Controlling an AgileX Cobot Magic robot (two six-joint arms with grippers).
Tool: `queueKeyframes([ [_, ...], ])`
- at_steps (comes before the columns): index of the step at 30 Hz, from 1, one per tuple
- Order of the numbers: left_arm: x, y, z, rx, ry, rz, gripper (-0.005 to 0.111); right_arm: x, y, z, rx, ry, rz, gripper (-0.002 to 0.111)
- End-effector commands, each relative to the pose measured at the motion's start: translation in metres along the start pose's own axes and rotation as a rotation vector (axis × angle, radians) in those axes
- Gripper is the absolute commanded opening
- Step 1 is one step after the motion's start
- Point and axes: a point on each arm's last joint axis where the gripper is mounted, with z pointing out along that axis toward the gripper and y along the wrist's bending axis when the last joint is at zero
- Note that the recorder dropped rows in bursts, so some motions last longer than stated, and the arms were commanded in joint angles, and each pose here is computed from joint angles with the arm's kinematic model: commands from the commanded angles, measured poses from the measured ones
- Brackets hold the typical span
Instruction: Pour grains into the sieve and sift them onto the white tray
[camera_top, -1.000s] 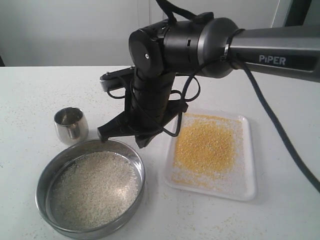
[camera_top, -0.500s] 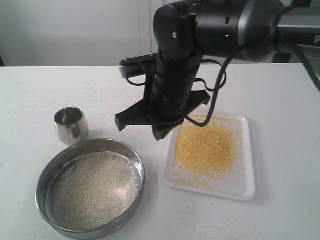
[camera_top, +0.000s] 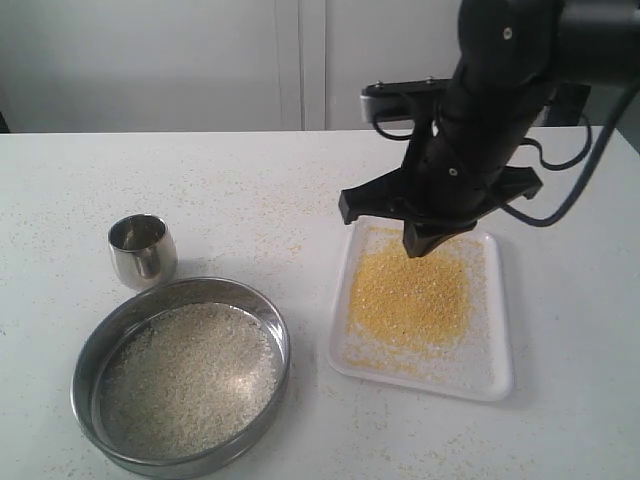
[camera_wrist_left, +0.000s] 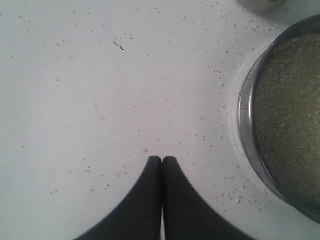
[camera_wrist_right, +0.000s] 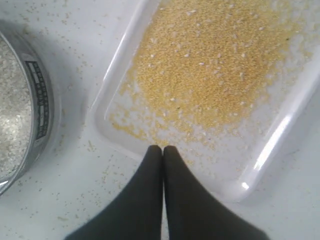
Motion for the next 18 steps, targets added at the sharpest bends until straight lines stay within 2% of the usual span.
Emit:
queueKeyframes([
  [1, 0.002, 0.0, 0.0, 0.006, 0.009, -0.012, 0.0, 0.007, -0.019, -0.011, -0.001, -0.035, 0.032, 0.0],
  [9, 0.002, 0.0, 0.0, 0.006, 0.009, -0.012, 0.0, 0.021, -0.05, -0.027, -0.031, -0.067, 0.103, 0.0],
  [18, 0.002, 0.0, 0.0, 0.006, 0.009, -0.012, 0.0, 0.041, -0.082, -0.054, -0.004, -0.136, 0.171, 0.0],
])
